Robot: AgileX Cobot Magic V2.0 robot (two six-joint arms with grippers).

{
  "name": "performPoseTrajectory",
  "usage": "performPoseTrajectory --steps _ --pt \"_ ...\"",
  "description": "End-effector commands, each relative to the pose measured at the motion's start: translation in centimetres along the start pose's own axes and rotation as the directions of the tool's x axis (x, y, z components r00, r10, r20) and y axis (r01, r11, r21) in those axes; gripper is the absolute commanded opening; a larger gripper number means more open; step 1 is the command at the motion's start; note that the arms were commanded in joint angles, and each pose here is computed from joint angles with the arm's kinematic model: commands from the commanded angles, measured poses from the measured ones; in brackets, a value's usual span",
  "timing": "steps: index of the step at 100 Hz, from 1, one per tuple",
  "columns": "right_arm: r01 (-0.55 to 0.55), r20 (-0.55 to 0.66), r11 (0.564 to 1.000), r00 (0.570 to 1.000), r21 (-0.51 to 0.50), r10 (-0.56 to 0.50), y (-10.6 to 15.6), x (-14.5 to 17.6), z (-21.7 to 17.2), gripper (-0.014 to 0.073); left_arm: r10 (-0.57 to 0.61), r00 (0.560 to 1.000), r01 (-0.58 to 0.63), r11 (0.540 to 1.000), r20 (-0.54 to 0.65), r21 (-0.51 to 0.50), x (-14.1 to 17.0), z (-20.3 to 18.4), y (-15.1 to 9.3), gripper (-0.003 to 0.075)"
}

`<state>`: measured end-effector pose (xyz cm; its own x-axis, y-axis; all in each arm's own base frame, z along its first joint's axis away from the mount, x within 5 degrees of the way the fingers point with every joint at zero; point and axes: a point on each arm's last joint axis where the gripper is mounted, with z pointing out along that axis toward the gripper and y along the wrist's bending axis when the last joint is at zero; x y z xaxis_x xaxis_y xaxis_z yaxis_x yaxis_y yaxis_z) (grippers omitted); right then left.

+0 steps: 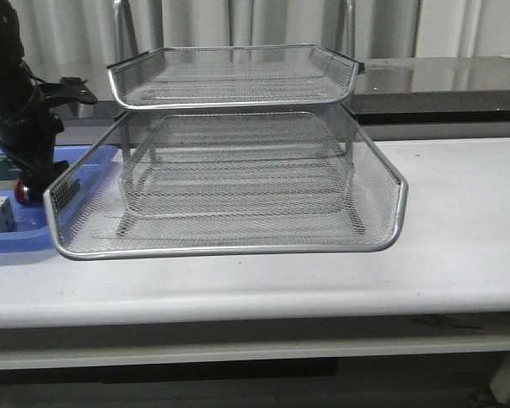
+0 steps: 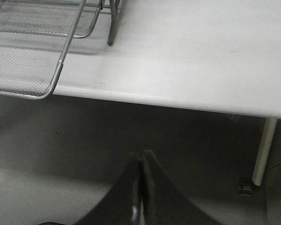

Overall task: Place button on rack with both arms
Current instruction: 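Lower the left gripper onto the red-capped button in the blue tray, then close the left gripper on the button and lift it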

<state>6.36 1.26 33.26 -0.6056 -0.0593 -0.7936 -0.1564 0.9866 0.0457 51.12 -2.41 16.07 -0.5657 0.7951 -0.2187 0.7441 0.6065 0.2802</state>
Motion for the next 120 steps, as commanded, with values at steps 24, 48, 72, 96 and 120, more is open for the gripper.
performPoseTrajectory --steps 24,48,72,96,120 --pt "0.002 0.093 1.000 0.996 0.003 -0.003 0.0 -1.3 -0.7 -0.0069 0.001 0.997 0.005 0.997 0.074 -0.082 -1.2 -2.9 1.1 0.0605" --pt "0.002 0.093 1.000 0.996 0.003 -0.003 0.0 -1.3 -0.7 -0.0069 0.001 0.997 0.005 0.997 0.071 -0.078 -1.1 -2.7 1.0 0.0600" --pt "0.002 0.093 1.000 0.996 0.003 -0.003 0.0 -1.3 -0.7 -0.0069 0.001 0.998 0.004 0.997 0.067 -0.073 -1.1 -2.7 1.0 0.0424" --pt "0.002 0.093 1.000 0.996 0.003 -0.003 0.0 -1.3 -0.7 -0.0069 0.000 0.998 0.004 0.998 0.064 -0.070 -1.1 -2.7 1.0 0.0224" --pt "0.002 0.093 1.000 0.996 0.003 -0.003 0.0 -1.3 -0.7 -0.0069 0.001 0.999 0.002 0.998 0.054 -0.061 -1.0 -2.7 0.9 0.0074"
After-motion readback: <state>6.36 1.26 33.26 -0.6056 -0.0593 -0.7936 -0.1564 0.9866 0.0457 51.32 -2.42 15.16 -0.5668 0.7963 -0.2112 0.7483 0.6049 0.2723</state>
